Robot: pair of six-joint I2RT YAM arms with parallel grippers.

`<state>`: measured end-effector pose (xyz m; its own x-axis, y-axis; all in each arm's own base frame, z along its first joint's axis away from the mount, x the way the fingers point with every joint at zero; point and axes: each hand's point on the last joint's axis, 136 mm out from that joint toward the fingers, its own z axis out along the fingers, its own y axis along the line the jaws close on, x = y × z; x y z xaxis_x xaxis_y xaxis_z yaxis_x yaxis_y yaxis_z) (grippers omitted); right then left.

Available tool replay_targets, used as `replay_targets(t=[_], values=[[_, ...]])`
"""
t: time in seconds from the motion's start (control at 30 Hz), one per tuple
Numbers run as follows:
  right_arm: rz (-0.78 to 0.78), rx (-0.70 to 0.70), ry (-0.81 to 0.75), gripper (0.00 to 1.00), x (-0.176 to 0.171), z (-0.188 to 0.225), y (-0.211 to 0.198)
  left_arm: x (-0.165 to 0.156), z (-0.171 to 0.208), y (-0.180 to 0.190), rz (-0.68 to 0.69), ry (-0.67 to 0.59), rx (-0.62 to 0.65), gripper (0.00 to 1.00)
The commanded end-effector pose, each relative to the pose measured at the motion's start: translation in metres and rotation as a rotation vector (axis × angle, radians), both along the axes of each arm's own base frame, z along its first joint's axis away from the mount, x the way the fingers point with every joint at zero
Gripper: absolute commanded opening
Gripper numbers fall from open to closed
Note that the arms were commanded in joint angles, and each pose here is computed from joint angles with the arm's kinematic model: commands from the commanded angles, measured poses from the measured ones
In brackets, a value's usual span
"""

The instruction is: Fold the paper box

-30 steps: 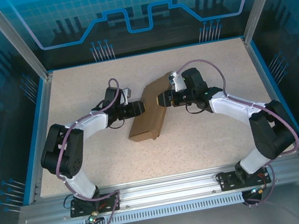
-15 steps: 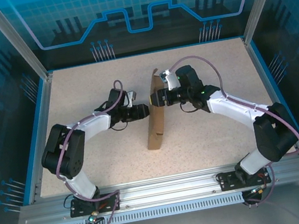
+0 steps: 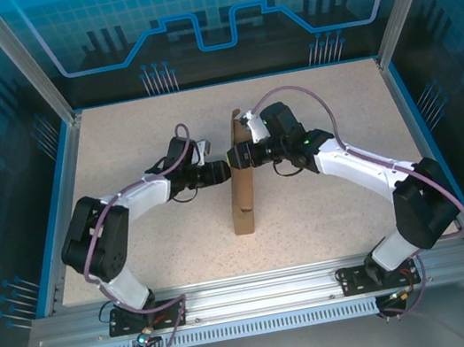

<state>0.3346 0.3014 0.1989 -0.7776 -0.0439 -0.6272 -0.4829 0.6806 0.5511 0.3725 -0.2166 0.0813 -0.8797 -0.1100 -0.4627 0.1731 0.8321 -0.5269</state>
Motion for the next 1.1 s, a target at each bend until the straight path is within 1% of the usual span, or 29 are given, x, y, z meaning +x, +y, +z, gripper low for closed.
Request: replay_targets(t=[0.0,0.13,0.23,0.33,0.5,0.63,0.7,0.83,0.9,0.97,1.07], values=[[0.005,-0.072,0.084,0.52,-0.011,-0.029,0.000,-0.001,0.032,0.018,0.066,-0.109,0.029,0.68],[-0.010,-0.080,0.093,0.50,-0.010,-0.033,-0.002,-0.017,0.053,0.029,0.083,-0.156,0.025,0.69],[-0.023,-0.077,0.092,0.49,-0.008,-0.032,-0.003,-0.036,0.072,0.032,0.085,-0.195,-0.004,0.69],[-0.031,-0.069,0.091,0.48,-0.008,-0.031,-0.002,-0.062,0.092,0.034,0.086,-0.255,-0.005,0.70],[-0.045,-0.073,0.082,0.48,-0.006,-0.030,-0.003,-0.111,0.120,0.018,0.006,-0.337,0.028,0.72],[-0.053,-0.065,0.073,0.48,-0.004,-0.028,-0.003,-0.141,0.132,0.004,-0.041,-0.362,0.007,0.73],[-0.058,-0.065,0.068,0.47,-0.004,-0.028,-0.004,-0.153,0.137,-0.003,-0.058,-0.382,0.022,0.75],[-0.062,-0.063,0.061,0.47,-0.002,-0.027,-0.004,-0.164,0.136,-0.016,-0.086,-0.389,0.095,0.78],[-0.062,-0.058,0.056,0.47,-0.002,-0.026,-0.004,-0.162,0.130,-0.017,-0.072,-0.387,0.174,0.79],[-0.064,-0.057,0.051,0.46,-0.002,-0.025,-0.004,-0.159,0.126,-0.018,-0.056,-0.385,0.220,0.81],[-0.060,-0.059,0.046,0.46,-0.003,-0.023,-0.005,-0.157,0.126,-0.028,-0.068,-0.380,0.200,0.83]])
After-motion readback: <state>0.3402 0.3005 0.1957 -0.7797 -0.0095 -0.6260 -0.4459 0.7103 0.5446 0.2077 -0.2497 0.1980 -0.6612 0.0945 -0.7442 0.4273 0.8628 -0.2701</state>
